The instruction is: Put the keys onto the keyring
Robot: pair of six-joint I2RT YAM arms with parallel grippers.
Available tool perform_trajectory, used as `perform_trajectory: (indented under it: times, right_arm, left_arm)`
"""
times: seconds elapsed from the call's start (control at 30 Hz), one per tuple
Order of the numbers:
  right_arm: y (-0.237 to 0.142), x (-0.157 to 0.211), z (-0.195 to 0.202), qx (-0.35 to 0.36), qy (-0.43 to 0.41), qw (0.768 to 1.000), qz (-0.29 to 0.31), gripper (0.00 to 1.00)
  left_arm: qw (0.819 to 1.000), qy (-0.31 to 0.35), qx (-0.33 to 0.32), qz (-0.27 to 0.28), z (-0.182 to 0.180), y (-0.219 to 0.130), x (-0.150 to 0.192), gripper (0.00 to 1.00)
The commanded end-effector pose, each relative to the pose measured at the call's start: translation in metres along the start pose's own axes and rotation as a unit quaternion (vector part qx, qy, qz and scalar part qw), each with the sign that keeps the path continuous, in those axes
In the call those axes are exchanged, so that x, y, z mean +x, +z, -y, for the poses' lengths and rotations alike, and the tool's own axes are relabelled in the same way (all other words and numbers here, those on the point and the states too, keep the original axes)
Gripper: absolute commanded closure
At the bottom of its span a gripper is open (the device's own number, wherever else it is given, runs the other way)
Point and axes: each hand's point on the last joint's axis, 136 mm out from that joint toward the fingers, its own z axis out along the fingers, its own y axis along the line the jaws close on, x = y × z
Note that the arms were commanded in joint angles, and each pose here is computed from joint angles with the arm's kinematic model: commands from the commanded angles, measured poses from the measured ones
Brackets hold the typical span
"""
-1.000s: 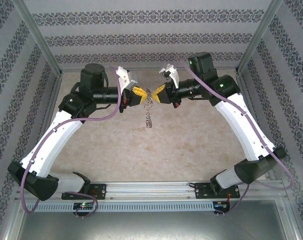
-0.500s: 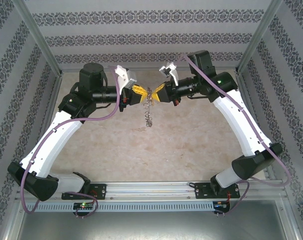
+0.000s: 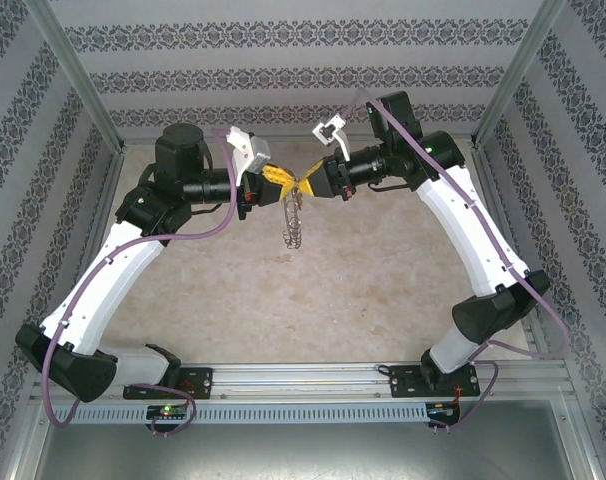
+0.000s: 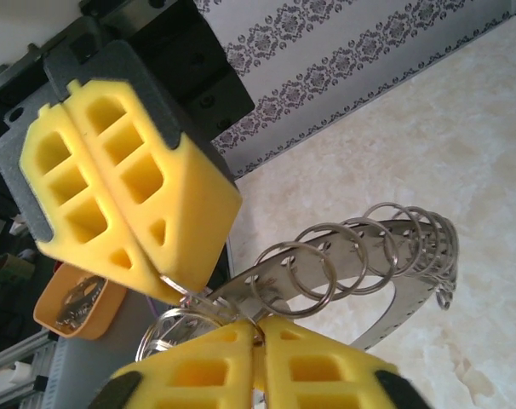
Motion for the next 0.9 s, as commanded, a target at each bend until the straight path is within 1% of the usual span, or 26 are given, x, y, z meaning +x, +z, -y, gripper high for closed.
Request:
perform_trajectory:
  times: [0.0,0.17,0.23,0.4,0.57,0.67,0.87]
  right_arm:
    - [-0.004,-0.012,-0.004,0.013,-0.018,1.000,0.010,0.81]
    - [-0.012,-0.015,-0.006,0.045,-0.051,0.997,0.021,0.71]
    - [-0.015,-0.016,-0.011,0.058,-0.074,0.995,0.027,0.65]
    - [-0.016,-0.012,-0.019,0.088,-0.138,0.986,0.031,0.59]
    - [-0.014,-0.016,-0.030,0.089,-0.178,0.979,0.040,0.60]
    - [-0.015,-0.020,-0.033,0.091,-0.188,0.977,0.046,0.64]
    - [-0.012,-0.025,-0.036,0.082,-0.197,0.975,0.053,0.72]
  left_arm:
    - [0.998,0.041,0.018,0.040,0.011,-0.009,-0.027,1.00]
    - [0.998,0.040,0.008,0.038,0.004,-0.014,-0.029,1.00]
    - [0.999,0.040,0.006,0.033,0.003,-0.015,-0.027,1.00]
    - [0.999,0.037,0.007,0.035,0.002,-0.017,-0.028,1.00]
    - [0.998,0.030,0.035,0.047,0.009,-0.019,-0.036,1.00]
    - [0.997,0.023,0.056,0.056,0.016,-0.020,-0.043,1.00]
    - [0.995,0.015,0.077,0.060,0.021,-0.020,-0.048,1.00]
